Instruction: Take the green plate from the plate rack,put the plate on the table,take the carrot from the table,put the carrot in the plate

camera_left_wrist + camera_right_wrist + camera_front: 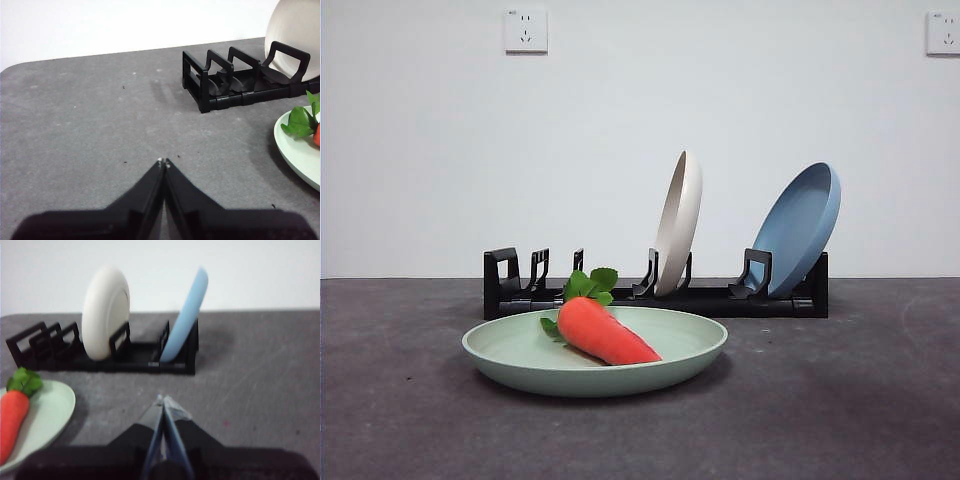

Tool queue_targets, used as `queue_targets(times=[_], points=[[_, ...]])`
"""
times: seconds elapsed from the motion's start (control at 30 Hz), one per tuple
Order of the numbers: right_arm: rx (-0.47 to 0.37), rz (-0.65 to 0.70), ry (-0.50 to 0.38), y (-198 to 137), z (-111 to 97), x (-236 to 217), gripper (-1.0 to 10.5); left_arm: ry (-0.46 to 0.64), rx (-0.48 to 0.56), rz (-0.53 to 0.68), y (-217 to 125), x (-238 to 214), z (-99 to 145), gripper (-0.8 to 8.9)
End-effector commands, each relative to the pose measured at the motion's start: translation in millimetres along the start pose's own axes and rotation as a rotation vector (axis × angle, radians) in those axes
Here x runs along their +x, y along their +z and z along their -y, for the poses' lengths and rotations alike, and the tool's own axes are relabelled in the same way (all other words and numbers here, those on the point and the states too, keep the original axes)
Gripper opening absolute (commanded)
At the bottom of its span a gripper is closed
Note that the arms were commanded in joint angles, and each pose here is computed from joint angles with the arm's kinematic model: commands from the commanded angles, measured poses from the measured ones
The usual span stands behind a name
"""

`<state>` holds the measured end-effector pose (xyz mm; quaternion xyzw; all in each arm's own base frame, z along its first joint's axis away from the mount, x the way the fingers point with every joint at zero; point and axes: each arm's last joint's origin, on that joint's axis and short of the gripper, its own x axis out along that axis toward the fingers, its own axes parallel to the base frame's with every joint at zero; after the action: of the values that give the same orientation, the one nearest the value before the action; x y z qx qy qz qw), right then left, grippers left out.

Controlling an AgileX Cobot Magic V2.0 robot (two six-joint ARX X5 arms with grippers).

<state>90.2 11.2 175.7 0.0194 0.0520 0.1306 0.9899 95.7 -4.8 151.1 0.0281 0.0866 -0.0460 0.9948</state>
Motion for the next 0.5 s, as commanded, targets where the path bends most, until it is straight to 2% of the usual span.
queue_targets(times=[0.03,0.4,0.5], points=[[0.024,-0.005,-0.005,-6,1,2,0.0,0.001,-0.011,-0.008,-3,1,0,-0.03],[0.039,-0.101,-0.009,-20,1,3,0.0,0.001,-0.011,-0.008,-3,1,0,-0.03],[0.086,-0.148,-0.005,-24,1,3,0.0,0.001,-0.011,-0.008,-3,1,0,-0.03]])
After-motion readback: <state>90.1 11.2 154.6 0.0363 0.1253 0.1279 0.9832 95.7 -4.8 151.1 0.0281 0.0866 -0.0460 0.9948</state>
